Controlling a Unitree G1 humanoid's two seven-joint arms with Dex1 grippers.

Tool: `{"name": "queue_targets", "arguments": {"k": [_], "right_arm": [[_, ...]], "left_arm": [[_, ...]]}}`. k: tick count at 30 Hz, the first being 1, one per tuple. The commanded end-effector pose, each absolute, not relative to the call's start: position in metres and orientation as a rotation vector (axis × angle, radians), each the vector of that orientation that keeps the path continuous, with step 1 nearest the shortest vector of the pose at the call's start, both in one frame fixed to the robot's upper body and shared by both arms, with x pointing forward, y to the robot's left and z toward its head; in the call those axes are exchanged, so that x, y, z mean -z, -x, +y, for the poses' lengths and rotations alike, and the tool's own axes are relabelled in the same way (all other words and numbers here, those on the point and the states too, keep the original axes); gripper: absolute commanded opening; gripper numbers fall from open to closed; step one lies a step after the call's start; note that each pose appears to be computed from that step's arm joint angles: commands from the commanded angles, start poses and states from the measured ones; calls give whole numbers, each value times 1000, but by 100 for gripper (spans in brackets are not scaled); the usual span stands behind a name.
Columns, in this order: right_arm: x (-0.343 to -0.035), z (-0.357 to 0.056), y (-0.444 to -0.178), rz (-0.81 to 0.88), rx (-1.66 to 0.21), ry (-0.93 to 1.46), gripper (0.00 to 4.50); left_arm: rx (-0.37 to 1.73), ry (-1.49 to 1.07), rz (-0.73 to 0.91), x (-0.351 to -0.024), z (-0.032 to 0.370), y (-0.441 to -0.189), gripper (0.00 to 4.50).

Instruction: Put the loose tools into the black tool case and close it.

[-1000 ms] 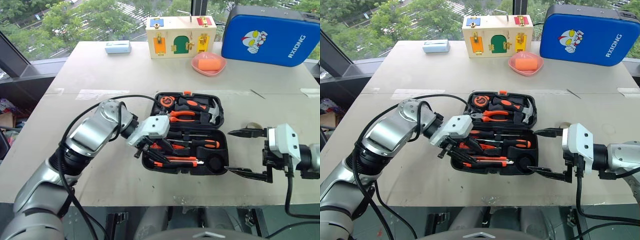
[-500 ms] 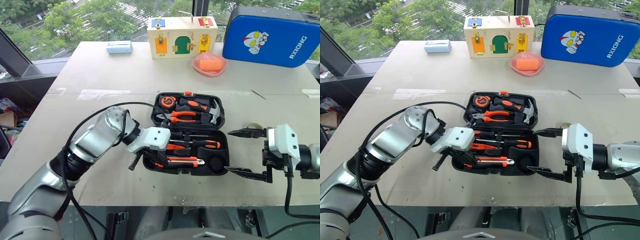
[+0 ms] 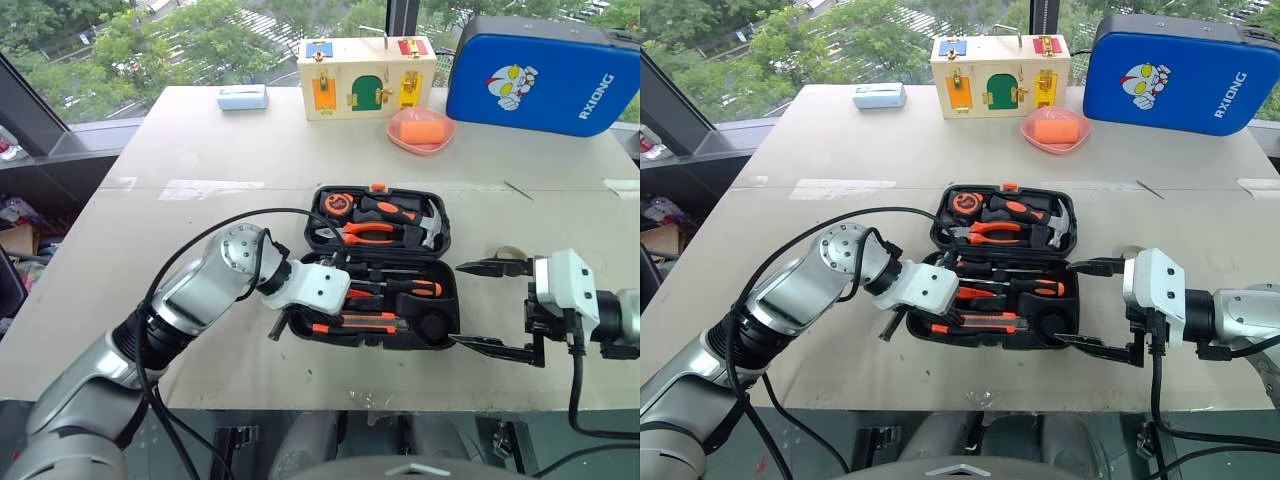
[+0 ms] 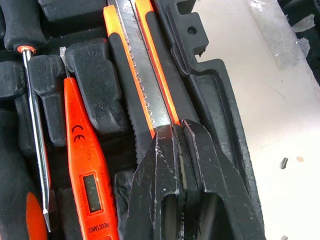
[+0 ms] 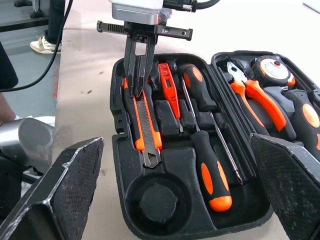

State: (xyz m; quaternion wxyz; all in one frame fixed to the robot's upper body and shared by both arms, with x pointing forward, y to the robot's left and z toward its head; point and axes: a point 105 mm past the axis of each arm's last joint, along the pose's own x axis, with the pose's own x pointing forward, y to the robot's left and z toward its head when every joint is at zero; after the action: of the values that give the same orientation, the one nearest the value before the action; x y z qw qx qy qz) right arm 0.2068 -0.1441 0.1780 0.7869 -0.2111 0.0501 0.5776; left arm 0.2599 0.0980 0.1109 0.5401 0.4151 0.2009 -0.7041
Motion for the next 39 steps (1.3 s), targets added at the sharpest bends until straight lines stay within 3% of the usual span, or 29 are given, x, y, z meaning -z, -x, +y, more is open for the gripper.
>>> {"name": "queue_targets", "arguments": {"k": [1,2,3,5,8,12,17,22,24,32,39], "right_arm": [[-181,-149,-210,96,-1209,468,450],[-180,-156,-212,105,-1173,460,450],[-177,-164,-214,116,-1132,455,450],[-173,-184,-216,146,-1036,417,450],[-165,-222,-211,204,-872,351,450],[-155,-286,-182,298,-644,311,450],[-151,-331,-152,381,-489,328,450],[-150,-332,-159,377,-501,343,450],[-149,-325,-168,372,-537,353,450],[-135,-288,-248,368,-645,458,450],[-121,-278,-291,390,-653,510,450]], "left_arm": [[1617,-833,460,-113,105,-267,8],[1610,-737,392,-127,103,-267,8],[1602,-648,328,-141,103,-267,70],[1576,-485,232,-166,106,-266,119],[1529,-367,189,-184,115,-266,294],[1550,-220,144,-207,114,-266,449],[1597,-265,87,-213,103,-270,449],[1620,-327,38,-214,96,-274,449],[1625,-345,24,-215,94,-273,449],[1598,-413,-10,-216,88,-273,449],[1559,-429,-18,-217,90,-271,449]]}}
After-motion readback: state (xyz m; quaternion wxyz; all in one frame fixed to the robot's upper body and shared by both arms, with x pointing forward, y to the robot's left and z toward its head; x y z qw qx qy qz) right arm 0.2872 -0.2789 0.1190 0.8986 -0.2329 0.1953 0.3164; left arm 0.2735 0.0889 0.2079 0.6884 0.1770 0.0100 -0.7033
